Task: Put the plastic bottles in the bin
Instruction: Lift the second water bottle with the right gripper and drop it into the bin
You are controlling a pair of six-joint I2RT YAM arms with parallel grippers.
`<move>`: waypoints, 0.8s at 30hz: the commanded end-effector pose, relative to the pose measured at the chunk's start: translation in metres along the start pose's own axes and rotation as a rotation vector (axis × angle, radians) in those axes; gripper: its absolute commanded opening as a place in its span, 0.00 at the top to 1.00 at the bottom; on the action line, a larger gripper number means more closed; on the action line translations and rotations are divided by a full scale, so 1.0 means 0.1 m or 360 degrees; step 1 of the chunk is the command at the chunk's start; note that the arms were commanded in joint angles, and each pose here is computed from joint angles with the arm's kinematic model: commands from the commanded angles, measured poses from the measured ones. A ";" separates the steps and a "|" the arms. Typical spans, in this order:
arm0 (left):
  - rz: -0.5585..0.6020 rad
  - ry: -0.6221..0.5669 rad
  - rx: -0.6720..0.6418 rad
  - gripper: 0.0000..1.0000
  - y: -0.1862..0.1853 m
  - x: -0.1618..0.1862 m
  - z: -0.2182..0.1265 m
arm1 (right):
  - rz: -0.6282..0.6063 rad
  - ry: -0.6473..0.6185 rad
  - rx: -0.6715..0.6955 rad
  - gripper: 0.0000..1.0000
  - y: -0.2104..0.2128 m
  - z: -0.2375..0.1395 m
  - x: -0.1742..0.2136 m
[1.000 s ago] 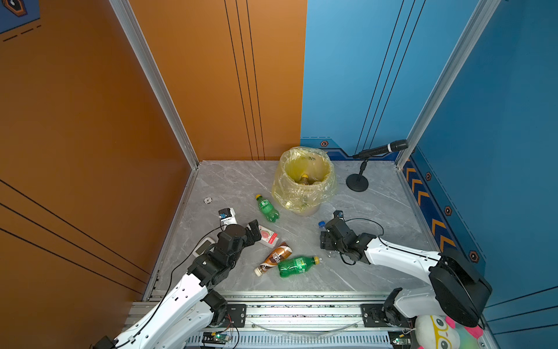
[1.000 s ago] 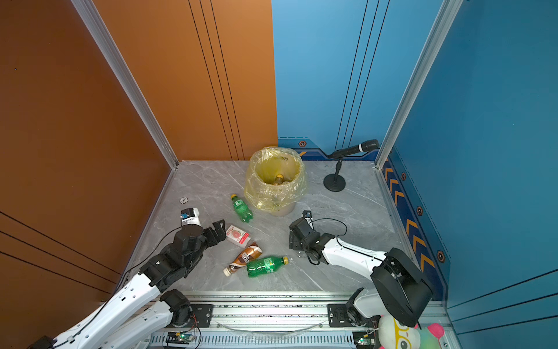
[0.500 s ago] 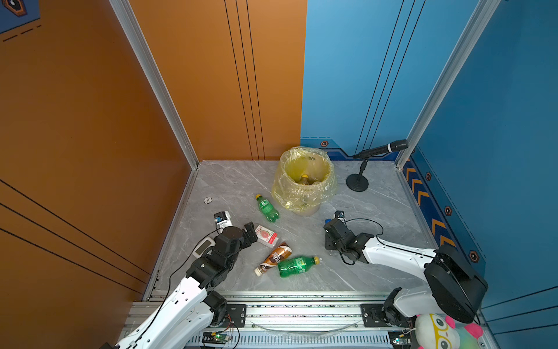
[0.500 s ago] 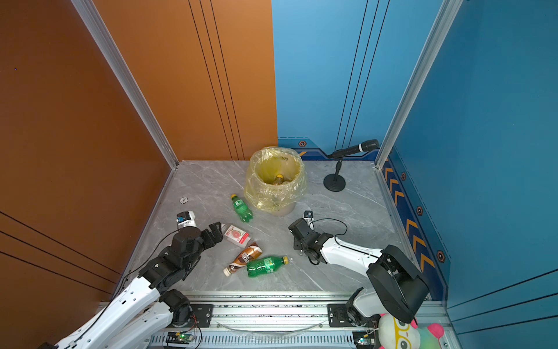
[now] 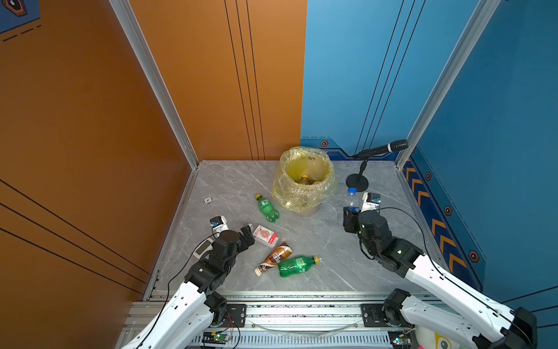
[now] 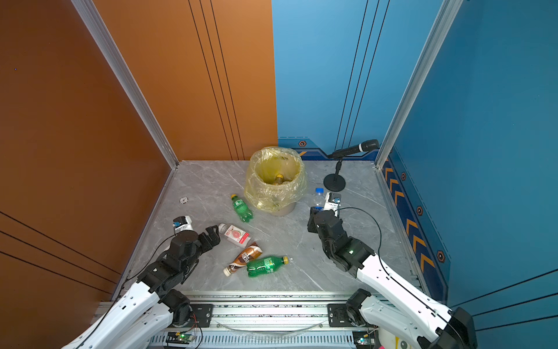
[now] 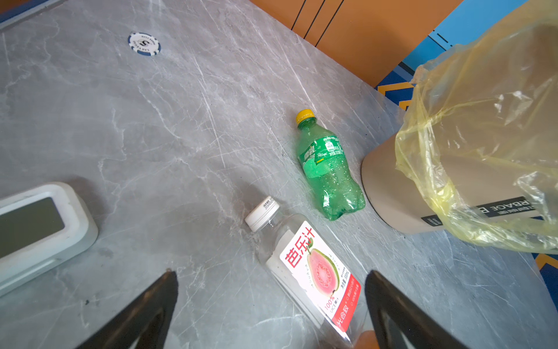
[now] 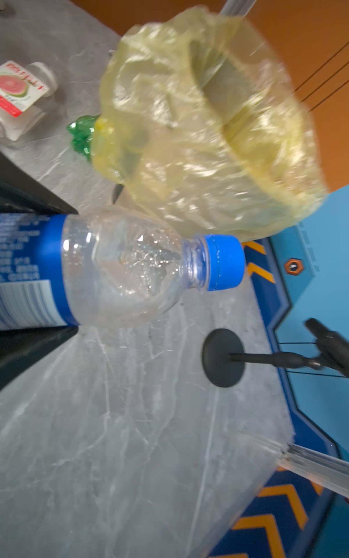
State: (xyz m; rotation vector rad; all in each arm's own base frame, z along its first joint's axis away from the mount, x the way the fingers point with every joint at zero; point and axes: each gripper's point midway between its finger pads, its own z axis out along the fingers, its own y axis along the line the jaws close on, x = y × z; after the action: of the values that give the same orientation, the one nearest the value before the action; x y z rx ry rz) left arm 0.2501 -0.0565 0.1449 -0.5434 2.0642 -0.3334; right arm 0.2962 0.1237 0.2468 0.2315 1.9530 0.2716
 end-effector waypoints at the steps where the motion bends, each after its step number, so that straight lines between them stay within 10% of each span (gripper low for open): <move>1: -0.0037 0.0050 -0.0017 0.02 0.09 0.10 0.01 | -0.0052 -0.0152 0.0020 0.48 0.07 -0.03 -0.40; 24: -0.0102 0.0061 -0.0041 0.02 0.24 0.12 -0.04 | -0.0266 -0.0178 -0.0493 0.47 1.86 1.22 -1.21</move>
State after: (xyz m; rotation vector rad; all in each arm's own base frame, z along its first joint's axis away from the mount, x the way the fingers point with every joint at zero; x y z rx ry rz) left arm 0.2402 -0.0440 0.1358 -0.6122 2.0672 -0.3629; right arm 0.4559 0.2667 0.3499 -0.0700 1.8043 0.4016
